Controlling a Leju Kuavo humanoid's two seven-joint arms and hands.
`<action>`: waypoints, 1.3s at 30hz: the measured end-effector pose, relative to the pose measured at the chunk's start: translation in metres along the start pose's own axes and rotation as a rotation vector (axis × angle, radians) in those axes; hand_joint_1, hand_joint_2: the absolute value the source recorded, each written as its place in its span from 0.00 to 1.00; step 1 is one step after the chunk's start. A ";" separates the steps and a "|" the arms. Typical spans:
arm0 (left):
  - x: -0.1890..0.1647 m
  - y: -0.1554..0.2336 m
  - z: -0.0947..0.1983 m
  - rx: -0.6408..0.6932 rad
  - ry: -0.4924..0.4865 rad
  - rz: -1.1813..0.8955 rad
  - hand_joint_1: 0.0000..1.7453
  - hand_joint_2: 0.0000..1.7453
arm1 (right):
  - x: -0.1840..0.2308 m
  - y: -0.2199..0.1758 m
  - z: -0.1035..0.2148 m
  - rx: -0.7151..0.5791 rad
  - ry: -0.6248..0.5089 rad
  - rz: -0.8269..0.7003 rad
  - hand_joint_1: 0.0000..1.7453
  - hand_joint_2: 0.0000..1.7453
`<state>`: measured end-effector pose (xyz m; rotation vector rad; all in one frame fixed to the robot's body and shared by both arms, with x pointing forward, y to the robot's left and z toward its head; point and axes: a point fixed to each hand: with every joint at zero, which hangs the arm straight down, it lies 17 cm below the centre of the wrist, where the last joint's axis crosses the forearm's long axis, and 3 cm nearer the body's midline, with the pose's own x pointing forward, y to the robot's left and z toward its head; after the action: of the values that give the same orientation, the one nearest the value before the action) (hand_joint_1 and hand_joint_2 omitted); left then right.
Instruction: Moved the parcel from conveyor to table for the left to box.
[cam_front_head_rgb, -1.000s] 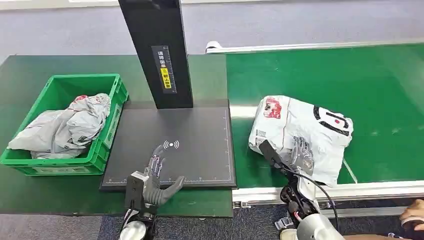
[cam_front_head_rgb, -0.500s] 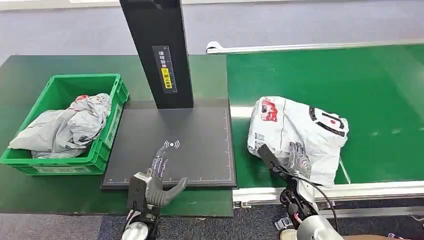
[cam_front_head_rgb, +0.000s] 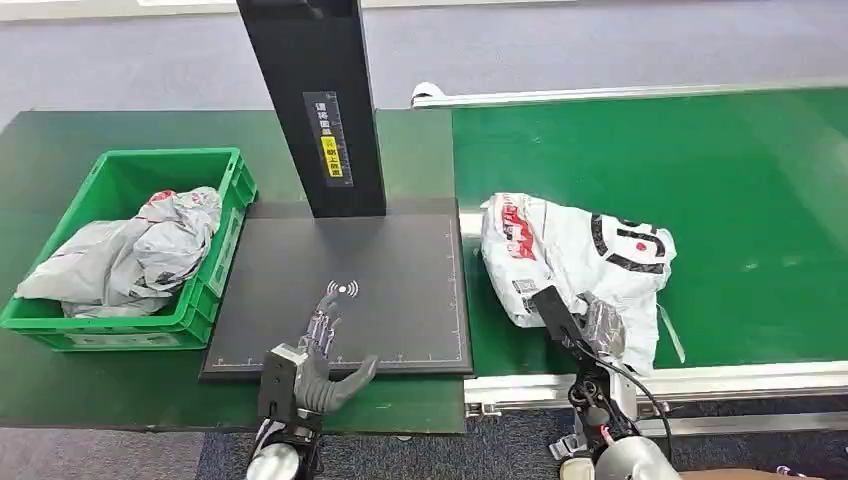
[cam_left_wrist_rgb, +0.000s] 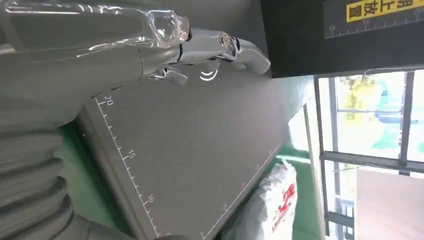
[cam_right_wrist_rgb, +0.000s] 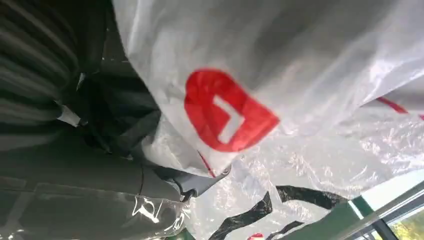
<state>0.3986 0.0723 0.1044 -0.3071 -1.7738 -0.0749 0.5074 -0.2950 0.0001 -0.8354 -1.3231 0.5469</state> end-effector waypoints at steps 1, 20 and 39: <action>0.000 0.000 0.000 0.000 0.000 0.000 0.00 1.00 | 0.000 -0.001 0.000 -0.003 0.004 -0.005 1.00 1.00; 0.005 0.020 -0.006 0.063 -0.025 -0.037 0.00 1.00 | 0.033 -0.046 0.011 -0.199 -0.097 -0.440 1.00 1.00; 0.104 0.178 -0.041 0.347 -0.291 -0.314 0.00 1.00 | 0.320 -0.061 0.052 0.055 -0.715 -0.295 1.00 1.00</action>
<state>0.4616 0.2520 0.1933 0.2238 -2.0713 0.0579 0.5111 -0.0758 0.2459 -0.3838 -2.0313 0.6715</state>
